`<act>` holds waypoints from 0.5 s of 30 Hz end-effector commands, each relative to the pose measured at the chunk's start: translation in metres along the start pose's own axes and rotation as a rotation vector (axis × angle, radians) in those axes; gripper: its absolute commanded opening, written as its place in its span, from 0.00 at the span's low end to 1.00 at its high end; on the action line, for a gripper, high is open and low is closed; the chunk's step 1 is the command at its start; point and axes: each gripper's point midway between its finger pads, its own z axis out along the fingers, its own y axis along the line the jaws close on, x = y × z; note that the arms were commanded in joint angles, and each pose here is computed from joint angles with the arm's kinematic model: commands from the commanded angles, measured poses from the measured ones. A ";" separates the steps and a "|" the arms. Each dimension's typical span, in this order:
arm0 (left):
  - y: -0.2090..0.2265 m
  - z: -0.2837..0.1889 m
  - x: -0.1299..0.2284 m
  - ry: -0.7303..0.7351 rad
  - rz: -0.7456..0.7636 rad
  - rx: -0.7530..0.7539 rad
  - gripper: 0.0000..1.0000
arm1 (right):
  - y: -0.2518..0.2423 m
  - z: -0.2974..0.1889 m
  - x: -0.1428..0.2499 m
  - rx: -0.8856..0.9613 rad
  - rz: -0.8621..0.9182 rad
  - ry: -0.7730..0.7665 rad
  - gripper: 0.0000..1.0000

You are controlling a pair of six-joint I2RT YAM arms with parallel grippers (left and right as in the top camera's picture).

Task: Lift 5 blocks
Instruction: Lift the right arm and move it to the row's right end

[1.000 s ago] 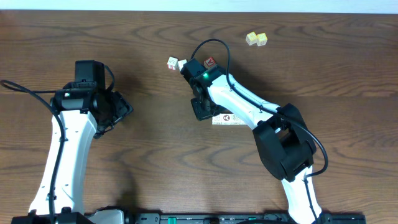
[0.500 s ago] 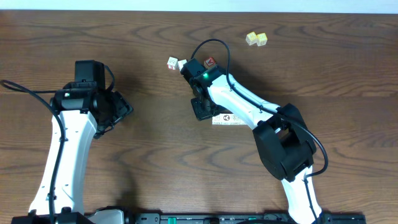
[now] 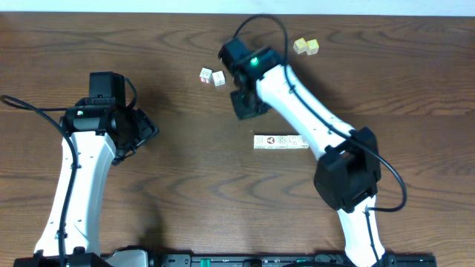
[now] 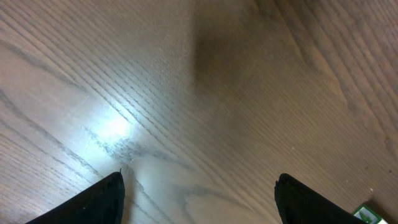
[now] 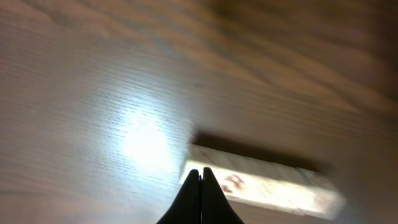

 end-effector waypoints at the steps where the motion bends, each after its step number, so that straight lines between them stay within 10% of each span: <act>1: -0.001 -0.007 -0.005 -0.023 0.001 0.010 0.78 | -0.044 -0.048 -0.020 0.101 0.039 -0.075 0.01; 15: -0.001 -0.007 -0.005 -0.023 0.001 0.010 0.78 | -0.162 -0.194 0.006 -0.047 0.235 -0.261 0.02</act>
